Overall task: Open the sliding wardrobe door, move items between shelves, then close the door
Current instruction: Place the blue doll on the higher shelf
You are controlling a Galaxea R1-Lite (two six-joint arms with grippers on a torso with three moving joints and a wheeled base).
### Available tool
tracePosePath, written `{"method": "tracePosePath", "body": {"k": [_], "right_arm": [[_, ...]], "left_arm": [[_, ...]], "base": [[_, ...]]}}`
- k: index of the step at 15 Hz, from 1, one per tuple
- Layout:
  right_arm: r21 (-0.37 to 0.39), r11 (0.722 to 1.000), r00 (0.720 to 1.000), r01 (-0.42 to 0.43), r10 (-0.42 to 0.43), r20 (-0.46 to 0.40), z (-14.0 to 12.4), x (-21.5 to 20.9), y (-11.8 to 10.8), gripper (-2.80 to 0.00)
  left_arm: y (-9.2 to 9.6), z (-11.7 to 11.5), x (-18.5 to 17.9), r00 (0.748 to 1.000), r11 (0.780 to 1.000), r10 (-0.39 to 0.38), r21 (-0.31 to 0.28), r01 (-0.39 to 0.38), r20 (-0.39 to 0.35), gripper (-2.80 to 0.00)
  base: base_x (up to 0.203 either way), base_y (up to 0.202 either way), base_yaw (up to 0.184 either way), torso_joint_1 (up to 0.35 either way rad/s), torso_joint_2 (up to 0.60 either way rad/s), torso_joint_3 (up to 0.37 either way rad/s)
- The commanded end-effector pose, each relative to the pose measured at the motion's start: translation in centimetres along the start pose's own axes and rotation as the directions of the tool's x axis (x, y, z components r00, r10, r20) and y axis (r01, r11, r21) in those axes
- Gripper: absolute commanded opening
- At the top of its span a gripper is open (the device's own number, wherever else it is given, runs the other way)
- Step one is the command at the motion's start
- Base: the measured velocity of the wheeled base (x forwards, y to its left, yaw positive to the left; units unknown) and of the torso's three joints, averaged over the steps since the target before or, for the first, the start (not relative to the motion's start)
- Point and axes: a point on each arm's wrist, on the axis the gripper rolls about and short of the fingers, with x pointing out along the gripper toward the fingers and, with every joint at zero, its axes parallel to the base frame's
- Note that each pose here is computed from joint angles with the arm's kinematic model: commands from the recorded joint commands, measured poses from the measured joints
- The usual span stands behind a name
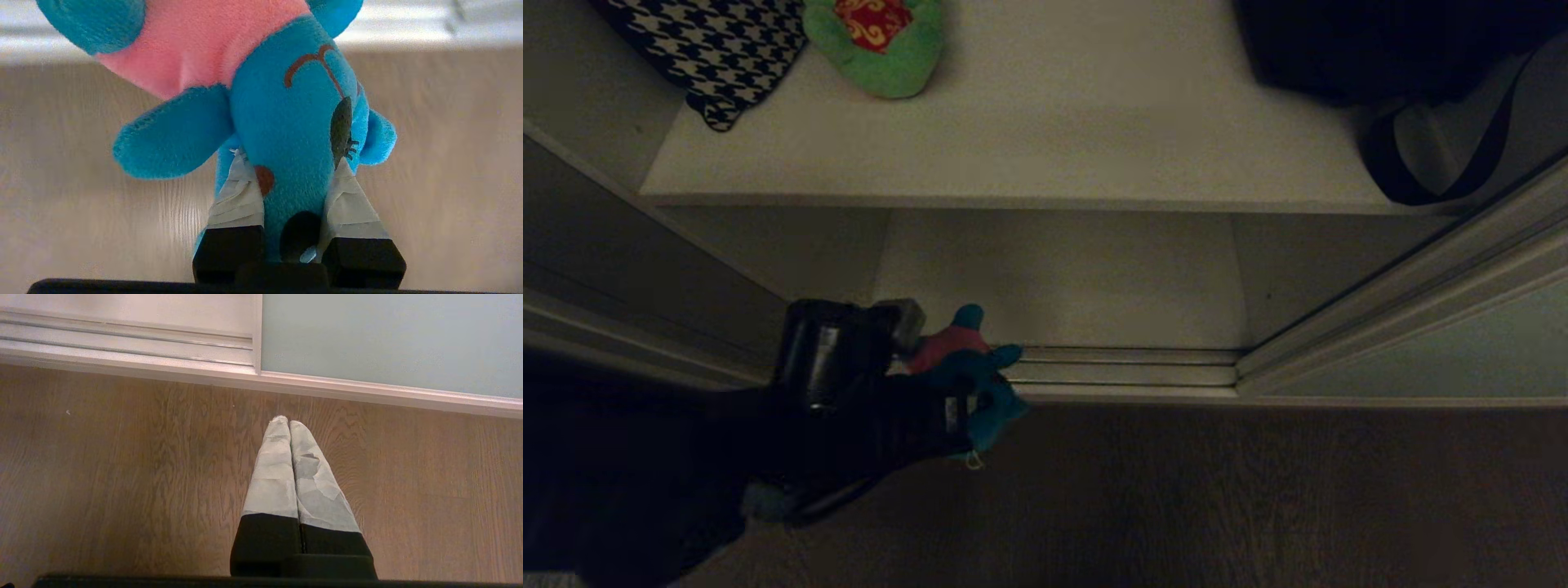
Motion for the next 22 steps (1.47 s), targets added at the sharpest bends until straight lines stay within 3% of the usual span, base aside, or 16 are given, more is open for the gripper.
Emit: {"method": "tracePosePath", "body": {"k": [1,6,11,14,18,22], "right_arm": [[0.0,1.0,1.0,-0.001,0.001,0.003,0.0,0.0,0.0,-2.8],[-0.001,1.0,1.0,-0.002,0.002,0.004,0.0,0.0,0.0,-2.8],[-0.001,1.0,1.0,-0.001,0.001,0.004,0.0,0.0,0.0,-2.8],[0.0,1.0,1.0,-0.001,0.001,0.003,0.0,0.0,0.0,-2.8],[-0.001,1.0,1.0,-0.001,0.001,0.004,0.0,0.0,0.0,-2.8],[0.0,1.0,1.0,-0.001,0.001,0.003,0.0,0.0,0.0,-2.8]], "left_arm": [[0.0,0.1,-7.0,0.994,0.998,-0.068,0.005,0.068,0.087,-2.8],[2.1,-2.9,-16.2,0.991,0.988,-0.136,0.077,0.135,-0.003,-2.8],[2.2,-0.7,-20.7,0.971,0.962,-0.239,0.138,0.235,0.012,-2.8],[1.3,2.0,-21.6,0.956,0.948,-0.283,0.174,0.267,0.075,-2.8],[-1.1,8.6,-21.6,0.924,0.936,-0.331,0.189,0.296,0.192,-2.8],[-4.7,15.3,-17.0,0.908,0.932,-0.345,0.2,0.302,0.238,-2.8]], "base": [[0.0,0.0,0.0,0.0,0.0,0.0],[0.0,0.0,0.0,0.0,0.0,0.0],[0.0,0.0,0.0,0.0,0.0,0.0],[0.0,0.0,0.0,0.0,0.0,0.0],[0.0,0.0,0.0,0.0,0.0,0.0],[0.0,0.0,0.0,0.0,0.0,0.0]]}}
